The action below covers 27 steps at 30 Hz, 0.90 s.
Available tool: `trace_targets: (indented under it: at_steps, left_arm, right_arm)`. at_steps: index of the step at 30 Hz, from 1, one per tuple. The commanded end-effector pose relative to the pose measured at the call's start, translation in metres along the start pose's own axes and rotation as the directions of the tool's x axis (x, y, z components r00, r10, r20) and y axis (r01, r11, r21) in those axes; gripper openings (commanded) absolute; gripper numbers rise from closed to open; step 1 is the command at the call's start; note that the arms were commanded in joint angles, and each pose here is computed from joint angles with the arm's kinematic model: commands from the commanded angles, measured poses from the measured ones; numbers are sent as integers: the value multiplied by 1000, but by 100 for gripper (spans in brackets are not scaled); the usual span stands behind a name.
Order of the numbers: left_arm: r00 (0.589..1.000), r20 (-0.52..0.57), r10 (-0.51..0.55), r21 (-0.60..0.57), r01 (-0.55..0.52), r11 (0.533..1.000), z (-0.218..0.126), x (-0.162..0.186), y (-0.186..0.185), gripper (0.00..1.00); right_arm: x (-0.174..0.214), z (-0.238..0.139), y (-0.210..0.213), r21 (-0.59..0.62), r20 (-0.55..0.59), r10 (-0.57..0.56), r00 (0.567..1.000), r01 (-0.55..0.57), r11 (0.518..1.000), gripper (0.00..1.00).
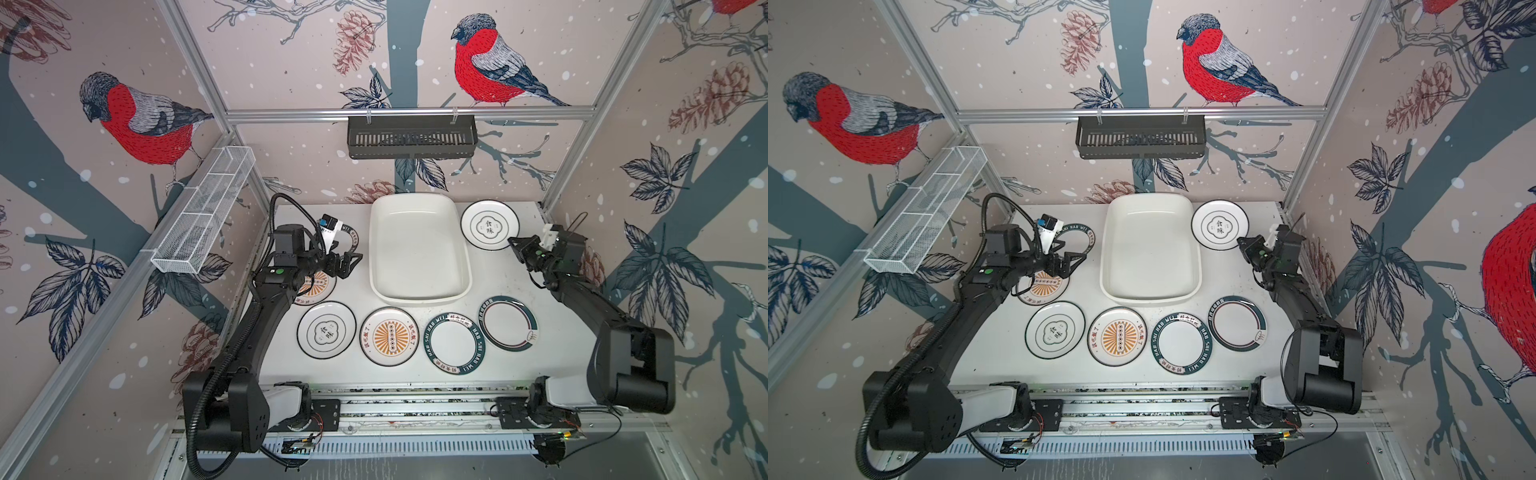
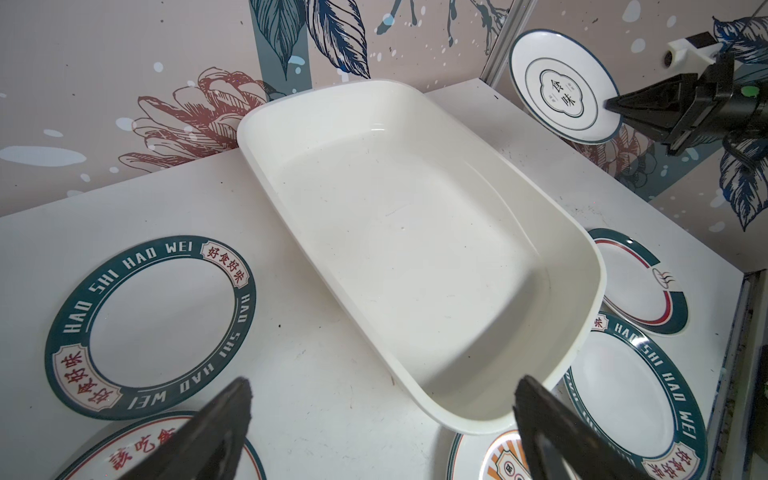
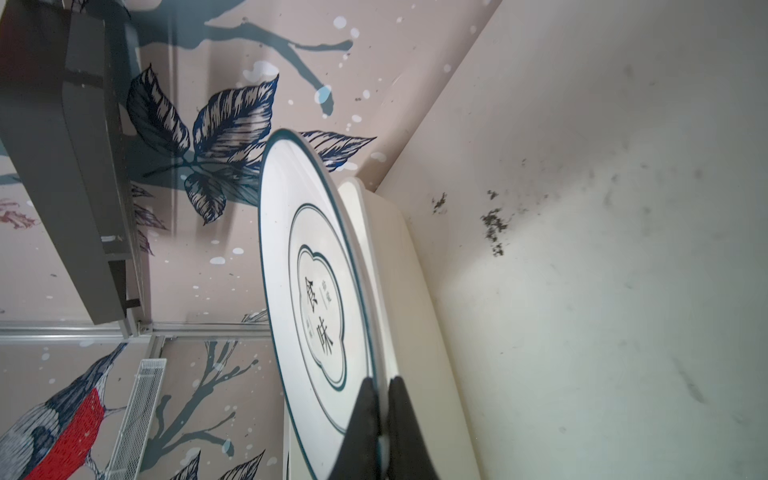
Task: Place the plates into the plastic bin on the countertop
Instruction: 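Carry the upright plate with the right gripper over into the cream bin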
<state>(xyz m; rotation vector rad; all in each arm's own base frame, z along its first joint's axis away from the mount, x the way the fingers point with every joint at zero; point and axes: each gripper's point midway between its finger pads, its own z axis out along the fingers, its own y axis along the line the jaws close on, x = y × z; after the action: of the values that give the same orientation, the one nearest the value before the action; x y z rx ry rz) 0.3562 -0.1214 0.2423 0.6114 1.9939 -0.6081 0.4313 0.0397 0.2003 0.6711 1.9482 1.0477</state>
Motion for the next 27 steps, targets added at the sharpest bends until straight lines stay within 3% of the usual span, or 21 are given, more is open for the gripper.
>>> trace_targets:
  at_steps: [1,13,27]
  left_arm:
    - [1000,6,15,0,-15,1000,-4,-11,-3,98]
    - [998,38,53,-30,-52,998,-22,-21,-10,98]
    - [994,102,50,-8,-49,999,-32,-33,-22,98]
  right_arm:
    - [5,20,29,-41,-1,-28,1000,28,999,0]
    - [65,115,81,-54,-112,-118,987,113,992,0]
    - [124,197,75,15,-185,-87,979,91,996,0]
